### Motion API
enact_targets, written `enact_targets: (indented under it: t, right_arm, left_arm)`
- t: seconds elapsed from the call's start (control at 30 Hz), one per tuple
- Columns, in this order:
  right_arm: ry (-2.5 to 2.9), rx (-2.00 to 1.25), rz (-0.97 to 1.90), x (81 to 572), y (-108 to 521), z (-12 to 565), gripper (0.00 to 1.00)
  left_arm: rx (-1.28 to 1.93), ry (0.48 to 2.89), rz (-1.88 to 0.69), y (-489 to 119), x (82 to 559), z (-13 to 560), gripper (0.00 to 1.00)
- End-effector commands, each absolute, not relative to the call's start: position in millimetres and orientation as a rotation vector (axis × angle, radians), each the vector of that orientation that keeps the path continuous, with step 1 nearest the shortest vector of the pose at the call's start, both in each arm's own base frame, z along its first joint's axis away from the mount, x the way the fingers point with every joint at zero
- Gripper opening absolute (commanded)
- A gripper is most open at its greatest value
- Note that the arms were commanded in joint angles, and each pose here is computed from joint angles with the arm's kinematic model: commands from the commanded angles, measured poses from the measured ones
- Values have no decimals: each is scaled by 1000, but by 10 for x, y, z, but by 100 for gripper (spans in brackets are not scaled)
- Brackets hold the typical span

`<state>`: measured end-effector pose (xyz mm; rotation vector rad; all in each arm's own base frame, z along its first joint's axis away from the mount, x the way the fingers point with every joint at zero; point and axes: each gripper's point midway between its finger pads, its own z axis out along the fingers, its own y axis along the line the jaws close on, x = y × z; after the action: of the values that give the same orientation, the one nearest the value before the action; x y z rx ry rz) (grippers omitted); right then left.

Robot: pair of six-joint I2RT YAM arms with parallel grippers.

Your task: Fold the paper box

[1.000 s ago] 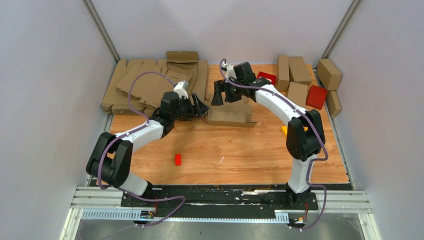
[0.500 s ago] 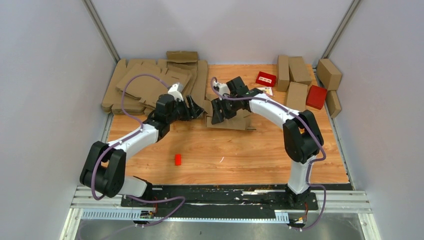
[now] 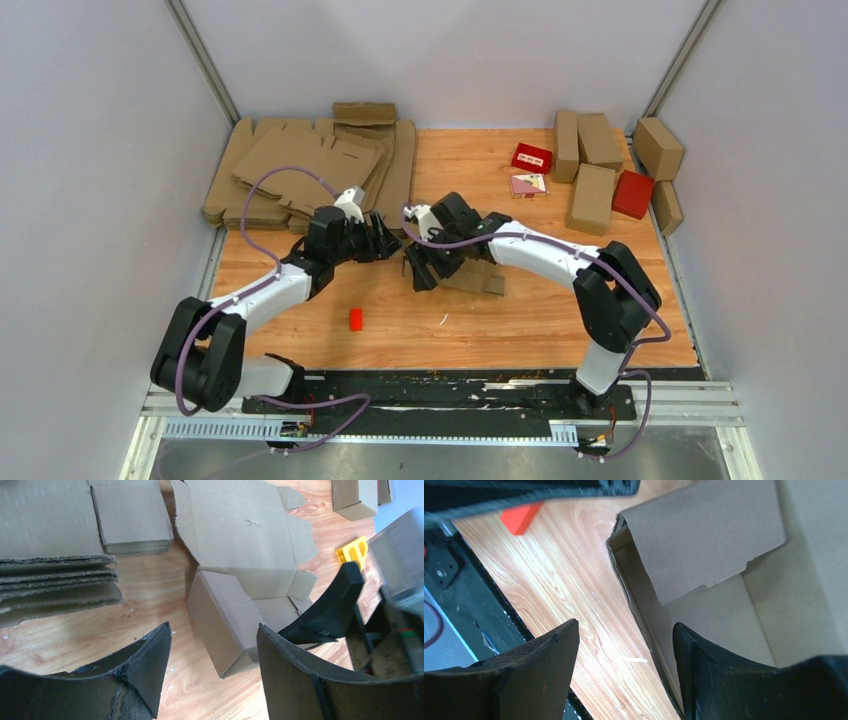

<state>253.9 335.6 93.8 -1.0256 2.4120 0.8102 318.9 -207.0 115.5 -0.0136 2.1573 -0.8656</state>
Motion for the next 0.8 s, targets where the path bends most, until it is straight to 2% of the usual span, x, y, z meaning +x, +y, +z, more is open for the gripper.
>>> enact_targets:
  t: [0.0,0.33,0.47,0.77]
  right_arm:
    - [2349,-1035,771,2437,3399,950,70]
    - [2339,-1014,835,2172,3376,759,79]
    - [2320,-998,864,2125,3374,688,79]
    - [2307,-991,867,2091,3374,631,79]
  left_arm:
    - [48,2129,-865,-2039,3107,1281,71]
    - [211,2169,-906,-2148,2757,1233,72]
    - [257,2217,-884,-2254,2616,1095,71]
    - [209,2318,-811,-2308,2636,737,69]
